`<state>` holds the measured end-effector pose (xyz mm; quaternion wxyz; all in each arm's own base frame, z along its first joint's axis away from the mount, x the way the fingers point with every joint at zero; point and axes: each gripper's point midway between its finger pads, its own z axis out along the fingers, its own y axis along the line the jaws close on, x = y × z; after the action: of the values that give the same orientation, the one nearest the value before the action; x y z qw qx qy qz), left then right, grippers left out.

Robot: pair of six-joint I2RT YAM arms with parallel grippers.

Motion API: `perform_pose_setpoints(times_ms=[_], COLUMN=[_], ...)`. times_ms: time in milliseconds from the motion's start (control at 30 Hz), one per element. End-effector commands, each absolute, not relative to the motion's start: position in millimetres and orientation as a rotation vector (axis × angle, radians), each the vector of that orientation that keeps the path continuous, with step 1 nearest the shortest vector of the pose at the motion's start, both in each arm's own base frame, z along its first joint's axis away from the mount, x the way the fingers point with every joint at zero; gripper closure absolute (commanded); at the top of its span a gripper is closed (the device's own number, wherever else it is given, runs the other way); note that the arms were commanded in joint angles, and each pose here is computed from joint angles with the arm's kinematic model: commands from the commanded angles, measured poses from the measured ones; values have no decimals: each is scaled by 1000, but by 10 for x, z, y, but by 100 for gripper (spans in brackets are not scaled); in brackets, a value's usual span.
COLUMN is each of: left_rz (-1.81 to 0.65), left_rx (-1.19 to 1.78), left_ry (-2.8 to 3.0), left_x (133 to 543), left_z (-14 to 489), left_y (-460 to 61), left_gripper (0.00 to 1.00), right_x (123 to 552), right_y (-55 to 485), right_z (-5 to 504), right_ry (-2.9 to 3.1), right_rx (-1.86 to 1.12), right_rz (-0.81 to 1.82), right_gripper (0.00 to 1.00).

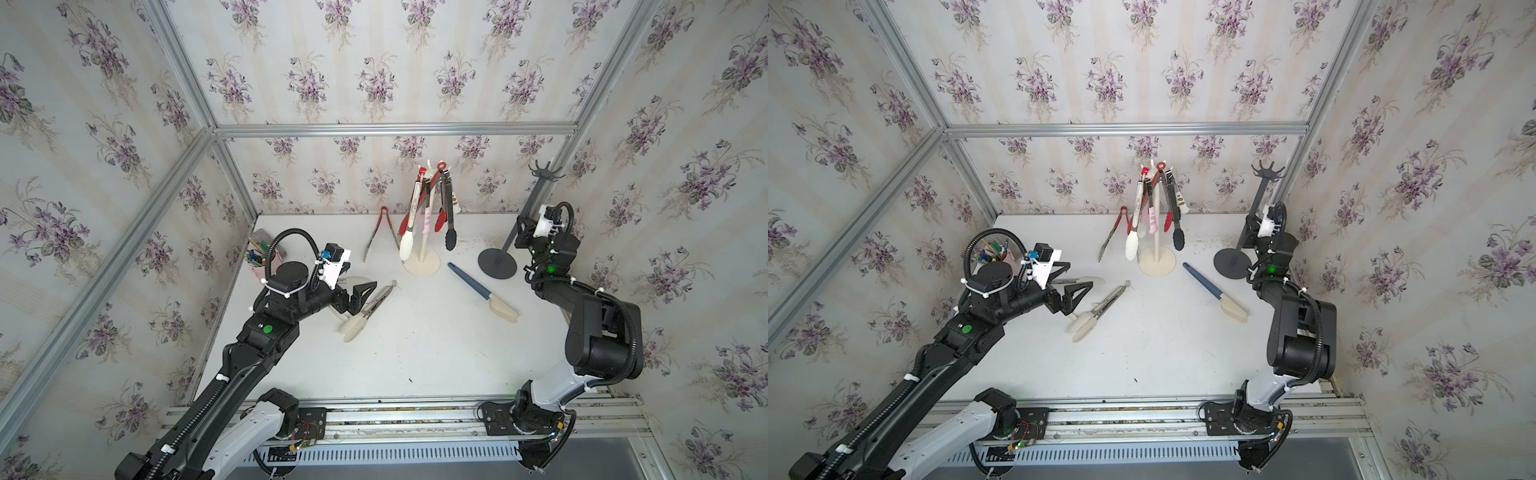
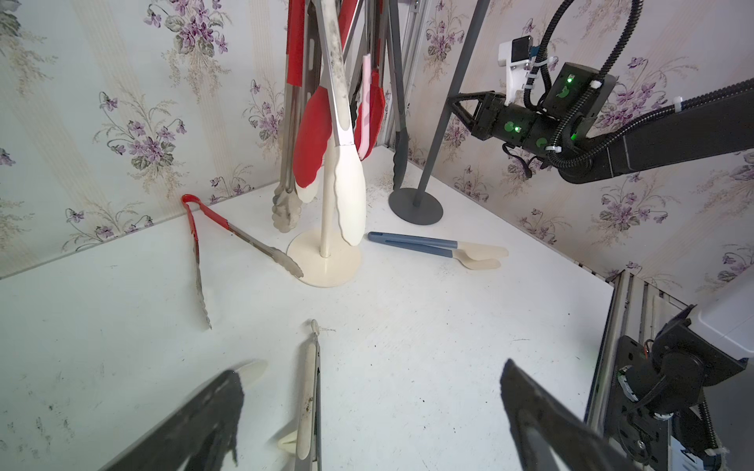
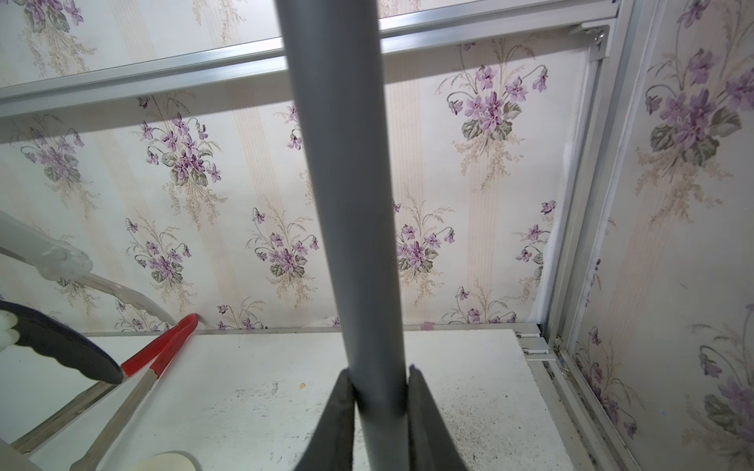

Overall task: Hang food tongs on kitchen utensil racks
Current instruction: Pick up the rack from the center of the board.

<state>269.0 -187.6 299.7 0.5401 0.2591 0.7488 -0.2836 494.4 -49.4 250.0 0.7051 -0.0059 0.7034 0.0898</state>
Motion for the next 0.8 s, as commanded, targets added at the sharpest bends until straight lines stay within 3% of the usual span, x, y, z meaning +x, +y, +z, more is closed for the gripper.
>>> perform_pose_setpoints(times_ms=[0, 200, 600, 767], left_rz=[-690, -695, -702, -706], left_rx=[605, 605, 599, 599], left_ry=[1778, 1781, 1789, 1793], left_x=[2683, 2677, 2663, 2663], left_z=[3016, 3014, 3010, 3002], left_y=[-1880, -1883, -1879, -1883], left_gripper=[1, 1, 1, 1], right_x=[4957, 5039, 5097, 5127], right_y=[-478, -464, -448, -331], right_z=[2613, 2631, 2705, 2840], right_ry=[1516, 1514, 1487, 1453], right_rx=[-31, -37, -25, -43], right_rz=[195, 195, 165, 169], right_gripper=[67, 59, 88, 93])
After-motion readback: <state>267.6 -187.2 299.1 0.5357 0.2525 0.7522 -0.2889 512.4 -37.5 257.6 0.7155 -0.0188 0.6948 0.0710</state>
